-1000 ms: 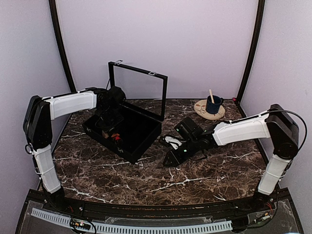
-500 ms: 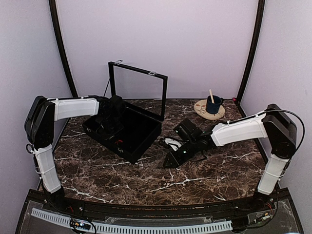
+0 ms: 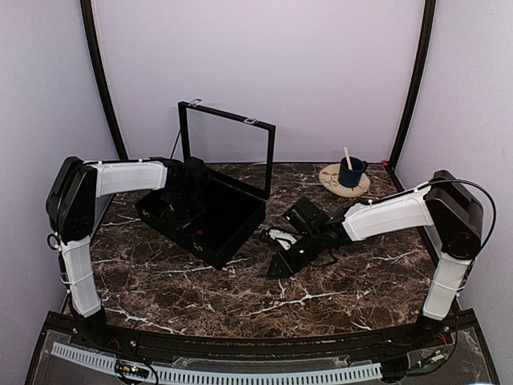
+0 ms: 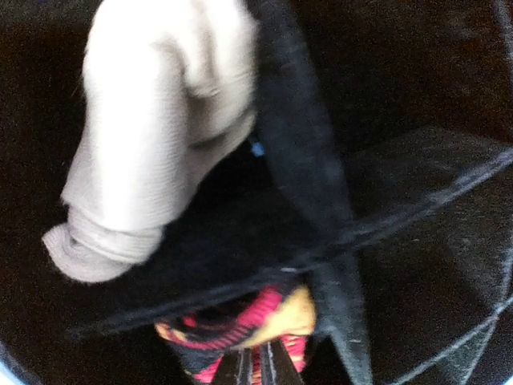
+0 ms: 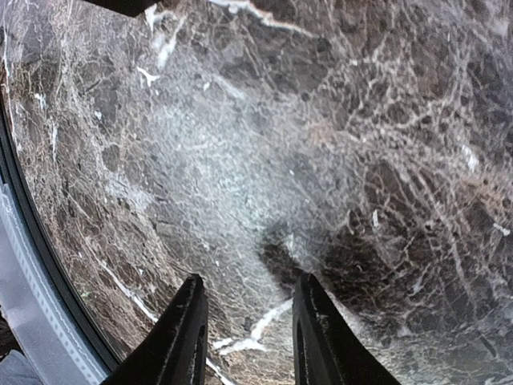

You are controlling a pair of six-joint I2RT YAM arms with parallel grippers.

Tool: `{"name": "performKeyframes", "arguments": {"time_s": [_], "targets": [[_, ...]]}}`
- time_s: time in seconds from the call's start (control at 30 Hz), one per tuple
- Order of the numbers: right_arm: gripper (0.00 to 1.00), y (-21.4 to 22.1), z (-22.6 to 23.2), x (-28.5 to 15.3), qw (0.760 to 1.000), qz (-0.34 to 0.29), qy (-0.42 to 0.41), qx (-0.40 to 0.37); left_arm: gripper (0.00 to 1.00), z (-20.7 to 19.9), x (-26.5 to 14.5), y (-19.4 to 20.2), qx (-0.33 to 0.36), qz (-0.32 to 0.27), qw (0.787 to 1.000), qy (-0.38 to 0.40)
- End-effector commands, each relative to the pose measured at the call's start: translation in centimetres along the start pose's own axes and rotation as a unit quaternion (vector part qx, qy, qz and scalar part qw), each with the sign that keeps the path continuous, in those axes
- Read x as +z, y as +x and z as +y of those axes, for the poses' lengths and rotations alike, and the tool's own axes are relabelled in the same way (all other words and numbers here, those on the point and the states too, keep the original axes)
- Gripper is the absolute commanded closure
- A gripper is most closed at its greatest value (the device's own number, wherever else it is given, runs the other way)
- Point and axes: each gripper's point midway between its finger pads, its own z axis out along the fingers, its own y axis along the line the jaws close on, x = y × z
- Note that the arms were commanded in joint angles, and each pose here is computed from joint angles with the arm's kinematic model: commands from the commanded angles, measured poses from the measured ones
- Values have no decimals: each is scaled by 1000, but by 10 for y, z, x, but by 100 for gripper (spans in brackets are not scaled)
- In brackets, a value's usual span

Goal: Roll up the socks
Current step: Adjust the sock in the storage box, then reset both arms

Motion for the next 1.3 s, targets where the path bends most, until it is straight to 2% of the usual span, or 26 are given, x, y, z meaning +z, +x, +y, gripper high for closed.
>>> {"name": "performKeyframes", "arguments": {"time_s": [0.0, 0.4, 0.53, 0.73, 0.87, 0.97, 1.0, 1.03, 1.13, 1.27], "targets": [[66, -15, 3, -2, 1000, -13, -4, -12, 92, -16, -21, -13, 22, -24, 999, 9], [66, -31, 3, -10, 999, -29, 13, -18, 90, -40, -73, -36, 46, -77, 995, 53], [66, -37, -3, -17, 998, -38, 39, -14, 89, -32, -96, -50, 68, -133, 986, 71], [66, -53, -16, -41, 992, -75, 103, -4, 84, -8, -142, -67, 110, -241, 956, 123], [66, -71, -28, -67, 980, -115, 161, 3, 65, 14, -168, -69, 150, -303, 929, 153], [66, -84, -49, -97, 960, -154, 233, 26, 49, 39, -189, -72, 162, -352, 907, 161], [66, -86, -58, -108, 951, -166, 259, 37, 11, 48, -195, -72, 166, -366, 901, 161], [66, -88, -68, -122, 939, -182, 288, 53, 6, 54, -201, -72, 173, -382, 893, 165], [65, -93, -92, -172, 899, -246, 351, 94, 3, 83, -205, -70, 176, -408, 883, 153], [63, -72, -123, -232, 846, -301, 416, 144, 2, 114, -209, -66, 175, -429, 874, 145]]}}
